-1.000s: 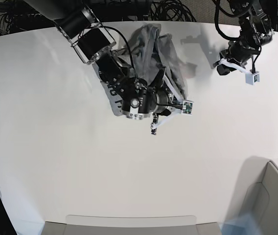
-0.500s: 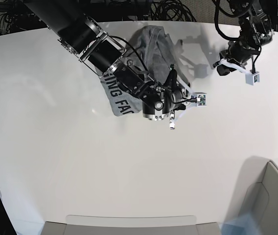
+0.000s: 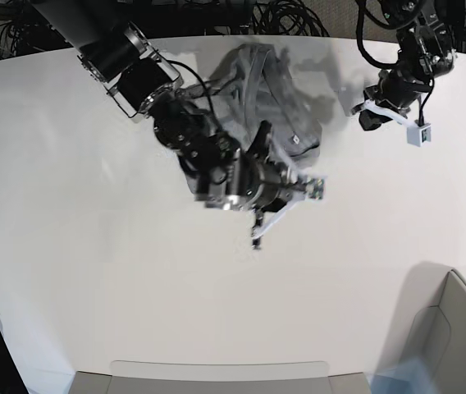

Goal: Fold the T-shirt properly
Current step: 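Grasp the bundle with both grippers and tuck its edges under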

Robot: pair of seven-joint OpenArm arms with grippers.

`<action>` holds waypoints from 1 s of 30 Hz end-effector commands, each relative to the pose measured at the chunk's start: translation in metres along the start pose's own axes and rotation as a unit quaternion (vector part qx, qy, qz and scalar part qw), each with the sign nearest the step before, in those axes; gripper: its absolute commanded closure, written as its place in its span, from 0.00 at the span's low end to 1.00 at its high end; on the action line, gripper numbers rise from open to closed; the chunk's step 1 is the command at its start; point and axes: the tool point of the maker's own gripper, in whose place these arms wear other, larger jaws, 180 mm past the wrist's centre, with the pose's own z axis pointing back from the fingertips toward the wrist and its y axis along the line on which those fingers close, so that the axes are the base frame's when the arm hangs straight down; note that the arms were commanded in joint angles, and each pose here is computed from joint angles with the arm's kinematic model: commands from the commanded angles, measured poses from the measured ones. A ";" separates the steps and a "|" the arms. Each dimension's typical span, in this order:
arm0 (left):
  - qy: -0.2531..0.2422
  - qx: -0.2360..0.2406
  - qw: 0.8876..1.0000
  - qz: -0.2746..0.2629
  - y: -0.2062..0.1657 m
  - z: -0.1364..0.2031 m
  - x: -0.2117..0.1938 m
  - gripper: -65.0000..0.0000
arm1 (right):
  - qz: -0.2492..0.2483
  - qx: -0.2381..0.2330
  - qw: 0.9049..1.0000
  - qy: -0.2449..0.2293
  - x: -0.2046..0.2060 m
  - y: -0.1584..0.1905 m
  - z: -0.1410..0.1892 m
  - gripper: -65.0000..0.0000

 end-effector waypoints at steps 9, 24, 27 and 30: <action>0.023 -0.170 0.972 -0.162 -0.139 -0.007 -0.009 1.00 | -0.098 -0.089 0.985 0.111 -0.134 -0.060 0.048 1.00; 0.166 -0.239 0.911 -0.294 -0.176 -0.001 -0.113 1.00 | -0.100 -0.020 0.977 0.185 -0.200 0.032 0.055 1.00; 0.190 -0.190 0.903 -0.334 -0.154 -0.016 -0.129 1.00 | -0.104 -0.012 0.979 0.173 -0.191 0.039 0.049 1.00; 0.207 -0.156 0.893 -0.368 -0.138 -0.030 -0.137 1.00 | -0.108 -0.002 0.981 0.162 -0.182 0.048 0.043 1.00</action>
